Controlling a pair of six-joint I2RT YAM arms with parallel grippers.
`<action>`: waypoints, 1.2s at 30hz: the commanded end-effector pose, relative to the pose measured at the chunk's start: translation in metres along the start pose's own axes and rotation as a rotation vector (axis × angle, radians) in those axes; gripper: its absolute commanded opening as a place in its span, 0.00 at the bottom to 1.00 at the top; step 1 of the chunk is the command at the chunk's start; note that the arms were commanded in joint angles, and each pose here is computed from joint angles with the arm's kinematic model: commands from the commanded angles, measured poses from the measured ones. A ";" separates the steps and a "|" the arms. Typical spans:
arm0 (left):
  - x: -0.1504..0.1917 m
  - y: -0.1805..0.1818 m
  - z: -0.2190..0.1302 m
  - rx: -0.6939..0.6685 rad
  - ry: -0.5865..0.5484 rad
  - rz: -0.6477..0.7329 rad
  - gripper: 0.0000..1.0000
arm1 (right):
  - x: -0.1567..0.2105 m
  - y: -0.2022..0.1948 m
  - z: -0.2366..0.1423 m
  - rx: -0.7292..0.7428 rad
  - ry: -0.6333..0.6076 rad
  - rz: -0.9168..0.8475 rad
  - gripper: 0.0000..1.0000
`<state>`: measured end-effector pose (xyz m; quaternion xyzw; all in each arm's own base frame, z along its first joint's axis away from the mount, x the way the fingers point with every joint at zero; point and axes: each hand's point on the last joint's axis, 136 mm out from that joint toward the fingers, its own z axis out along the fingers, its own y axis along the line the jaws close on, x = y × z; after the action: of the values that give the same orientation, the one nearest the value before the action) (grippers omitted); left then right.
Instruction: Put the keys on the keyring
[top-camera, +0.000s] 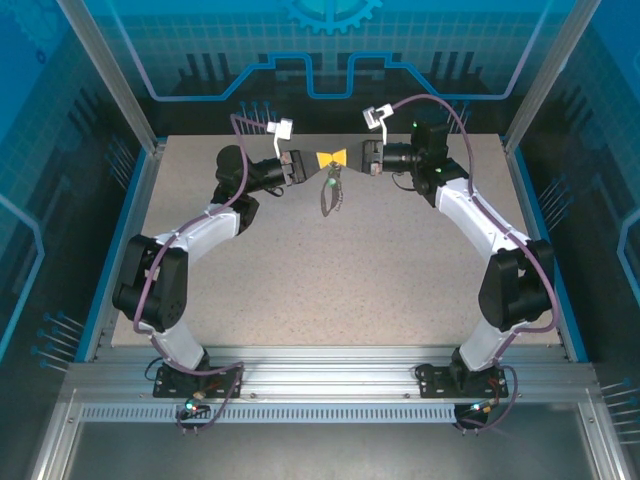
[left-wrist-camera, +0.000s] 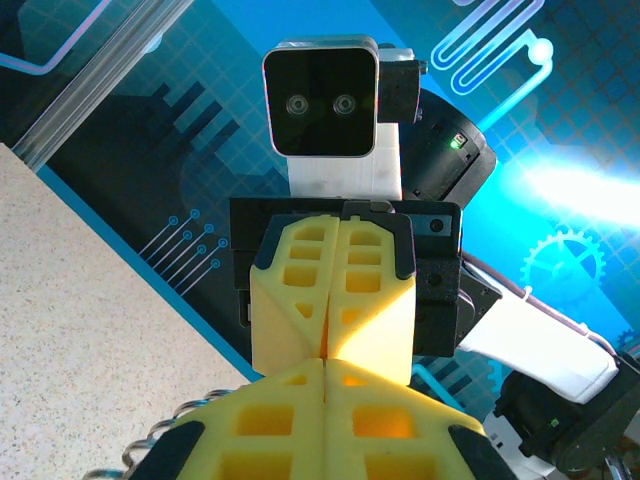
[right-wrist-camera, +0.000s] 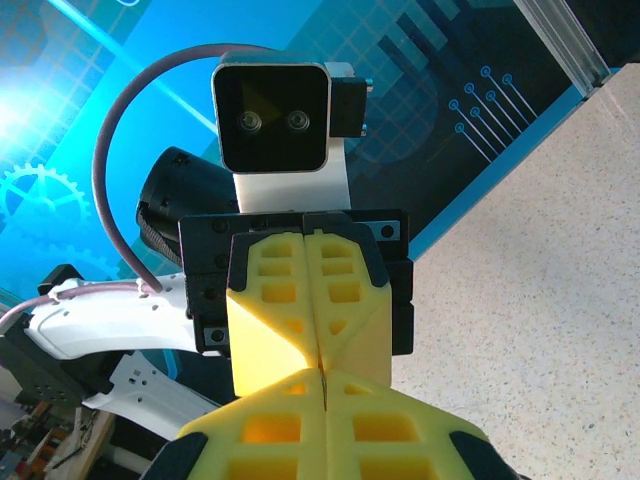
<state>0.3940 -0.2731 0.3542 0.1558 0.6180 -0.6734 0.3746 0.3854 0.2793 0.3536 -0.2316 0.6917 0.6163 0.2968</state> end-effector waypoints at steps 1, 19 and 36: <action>0.010 -0.026 0.009 0.076 0.031 0.079 0.00 | -0.013 0.004 0.000 0.002 -0.026 -0.019 0.12; -0.017 -0.055 -0.005 0.054 -0.154 0.157 0.00 | -0.001 0.018 -0.043 0.108 -0.226 -0.040 0.44; -0.016 -0.062 -0.004 0.046 -0.157 0.170 0.00 | 0.000 0.045 -0.033 0.062 -0.287 -0.105 0.42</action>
<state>0.3721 -0.2686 0.3926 0.1457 0.5774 -0.6684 0.4457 0.3565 0.2522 0.3525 -0.1467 0.6796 0.6035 0.3903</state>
